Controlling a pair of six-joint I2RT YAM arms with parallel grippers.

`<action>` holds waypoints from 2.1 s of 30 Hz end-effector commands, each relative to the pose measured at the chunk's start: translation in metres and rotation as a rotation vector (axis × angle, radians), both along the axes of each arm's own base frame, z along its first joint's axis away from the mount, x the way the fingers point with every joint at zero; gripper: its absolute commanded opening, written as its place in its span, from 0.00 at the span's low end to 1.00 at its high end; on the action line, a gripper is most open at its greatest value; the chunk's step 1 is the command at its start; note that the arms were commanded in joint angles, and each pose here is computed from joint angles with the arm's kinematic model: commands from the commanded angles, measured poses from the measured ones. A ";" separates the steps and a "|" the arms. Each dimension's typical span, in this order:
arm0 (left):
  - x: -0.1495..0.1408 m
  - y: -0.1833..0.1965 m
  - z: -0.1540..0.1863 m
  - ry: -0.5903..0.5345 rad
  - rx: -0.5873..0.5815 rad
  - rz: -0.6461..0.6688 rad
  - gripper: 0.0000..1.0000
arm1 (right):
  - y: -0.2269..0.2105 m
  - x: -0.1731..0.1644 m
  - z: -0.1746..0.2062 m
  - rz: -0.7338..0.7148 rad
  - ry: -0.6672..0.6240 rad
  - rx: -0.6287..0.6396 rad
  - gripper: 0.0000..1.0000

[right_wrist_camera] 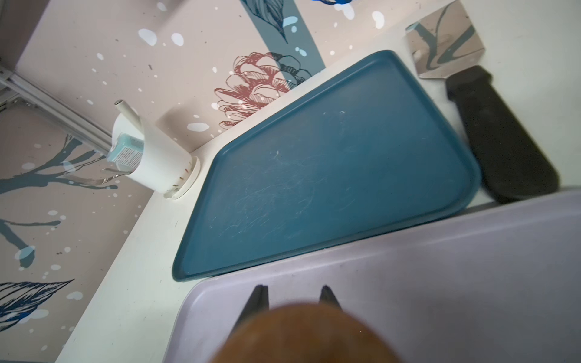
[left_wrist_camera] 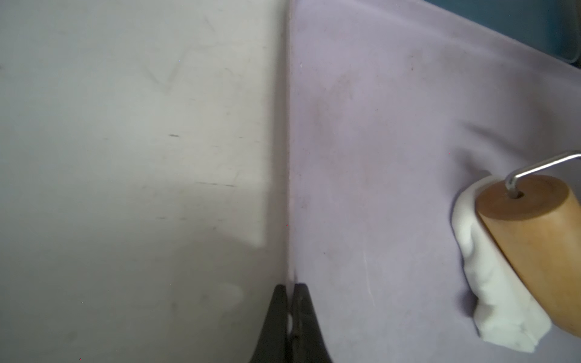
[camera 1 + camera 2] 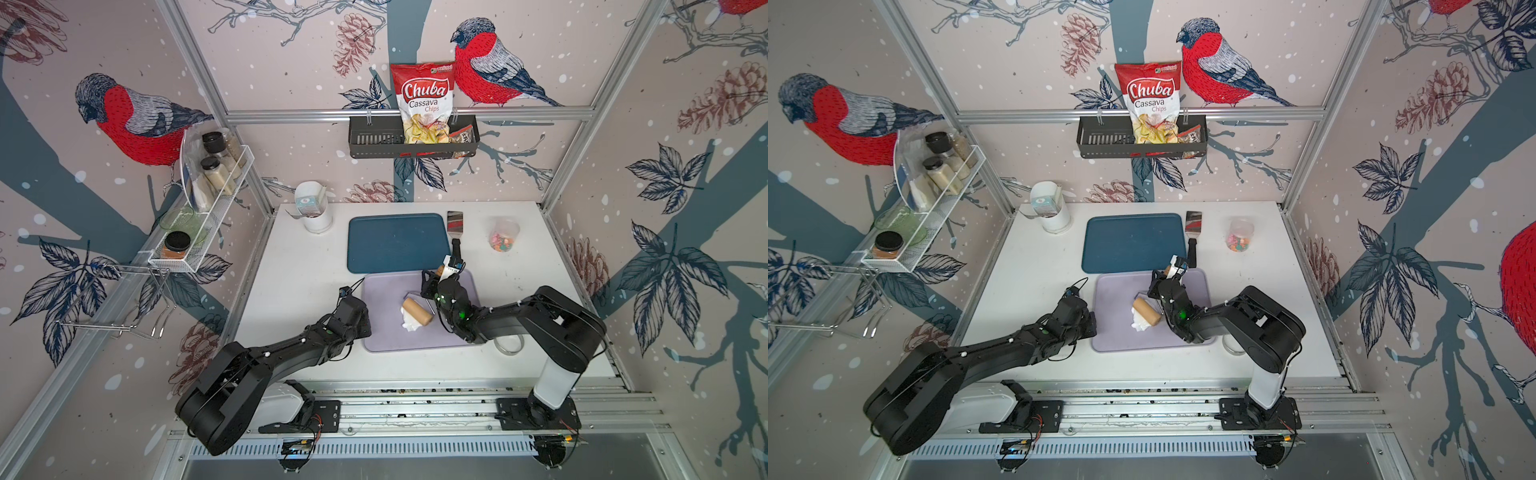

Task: Roll out the dumpling wrappers from the dough
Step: Flatten out the dough on the work surface, then adjust the rolling pin.

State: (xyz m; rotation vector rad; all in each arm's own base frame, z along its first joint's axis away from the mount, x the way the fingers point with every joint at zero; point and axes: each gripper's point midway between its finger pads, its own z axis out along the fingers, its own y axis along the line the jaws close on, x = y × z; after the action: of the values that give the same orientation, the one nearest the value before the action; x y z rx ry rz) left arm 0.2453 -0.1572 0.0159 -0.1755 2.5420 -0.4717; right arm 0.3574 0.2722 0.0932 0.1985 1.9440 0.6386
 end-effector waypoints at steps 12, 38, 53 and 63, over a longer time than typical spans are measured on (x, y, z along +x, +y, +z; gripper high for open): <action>-0.029 0.020 -0.025 0.123 0.098 -0.014 0.00 | 0.010 -0.025 -0.041 0.091 0.132 -0.126 0.00; 0.051 -0.050 0.168 -0.544 -0.058 -0.245 0.52 | 0.021 0.001 0.085 0.061 0.073 0.039 0.00; 0.035 -0.150 0.216 -0.732 -0.205 -0.698 0.53 | 0.048 -0.018 0.121 0.193 0.013 0.083 0.00; 0.036 -0.171 0.195 -0.688 -0.171 -0.774 0.52 | 0.049 -0.026 0.135 0.211 -0.006 0.125 0.00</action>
State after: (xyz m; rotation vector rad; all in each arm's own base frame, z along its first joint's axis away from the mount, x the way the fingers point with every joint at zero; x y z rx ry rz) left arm 0.2841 -0.3183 0.2019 0.7518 1.8600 -0.8375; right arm 0.3335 0.3148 0.2135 0.0846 1.9787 0.8419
